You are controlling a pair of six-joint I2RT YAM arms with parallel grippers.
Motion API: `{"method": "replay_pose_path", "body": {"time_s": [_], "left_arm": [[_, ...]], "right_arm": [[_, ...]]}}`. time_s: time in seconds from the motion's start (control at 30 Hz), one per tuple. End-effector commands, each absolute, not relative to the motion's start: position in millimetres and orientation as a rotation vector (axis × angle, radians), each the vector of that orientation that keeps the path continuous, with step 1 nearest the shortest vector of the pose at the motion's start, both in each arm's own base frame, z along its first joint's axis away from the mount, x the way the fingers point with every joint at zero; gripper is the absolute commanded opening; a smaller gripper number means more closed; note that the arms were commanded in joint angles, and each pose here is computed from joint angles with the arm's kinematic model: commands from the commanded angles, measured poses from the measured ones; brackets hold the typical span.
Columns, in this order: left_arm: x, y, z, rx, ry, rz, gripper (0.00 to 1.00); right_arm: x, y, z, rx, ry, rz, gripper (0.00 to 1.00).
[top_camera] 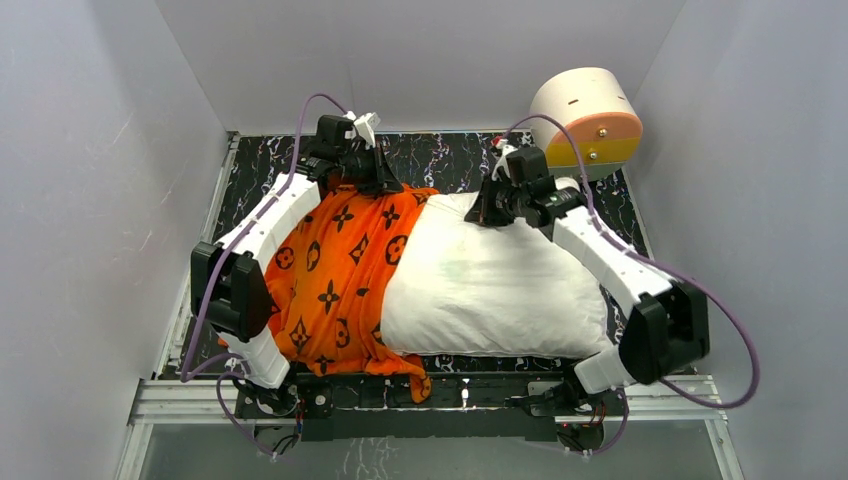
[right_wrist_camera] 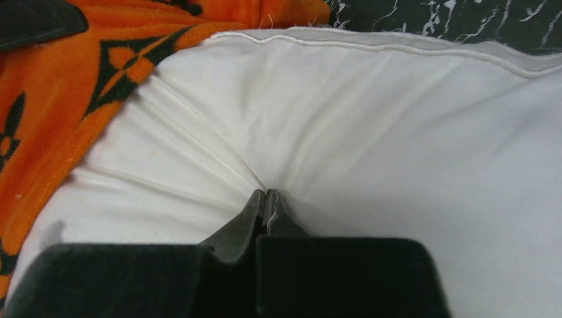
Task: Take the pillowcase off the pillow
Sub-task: Remove the pillow from the pillowcase.
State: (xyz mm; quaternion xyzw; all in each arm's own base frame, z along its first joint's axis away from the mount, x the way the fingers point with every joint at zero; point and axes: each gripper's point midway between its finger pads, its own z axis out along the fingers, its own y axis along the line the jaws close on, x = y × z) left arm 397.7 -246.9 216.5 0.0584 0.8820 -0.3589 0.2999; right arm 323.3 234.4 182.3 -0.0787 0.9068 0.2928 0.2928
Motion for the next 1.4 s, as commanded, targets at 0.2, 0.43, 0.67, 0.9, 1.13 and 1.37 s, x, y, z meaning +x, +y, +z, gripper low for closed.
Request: {"method": "replay_pose_path", "body": {"time_s": [0.2,0.43,0.67,0.9,1.13,1.37], "left_arm": [[440.3,-121.5,272.9,-0.161,2.191,-0.521,0.0],[439.5,-112.8,264.1,-0.072,2.237,-0.571,0.02],[404.7,-106.5,263.0,-0.049,2.267,-0.544,0.79],[360.8,-124.3,282.1,0.015,2.224,-0.707,0.87],[326.1,-173.0,259.7,0.283,2.37,-0.923,0.82],[328.5,-173.7,205.5,0.339,2.566,-0.675,0.69]], "right_arm": [[321.3,154.0,172.0,0.215,2.323,0.395,0.0],[342.8,166.7,199.6,0.224,2.241,0.463,0.0],[352.1,193.7,238.6,0.087,2.185,0.605,0.16],[319.9,245.4,285.8,-0.425,2.118,0.813,0.67],[254.0,306.7,273.7,-1.095,1.762,0.437,0.91],[243.1,322.2,187.9,-1.23,1.913,0.297,0.74]]}}
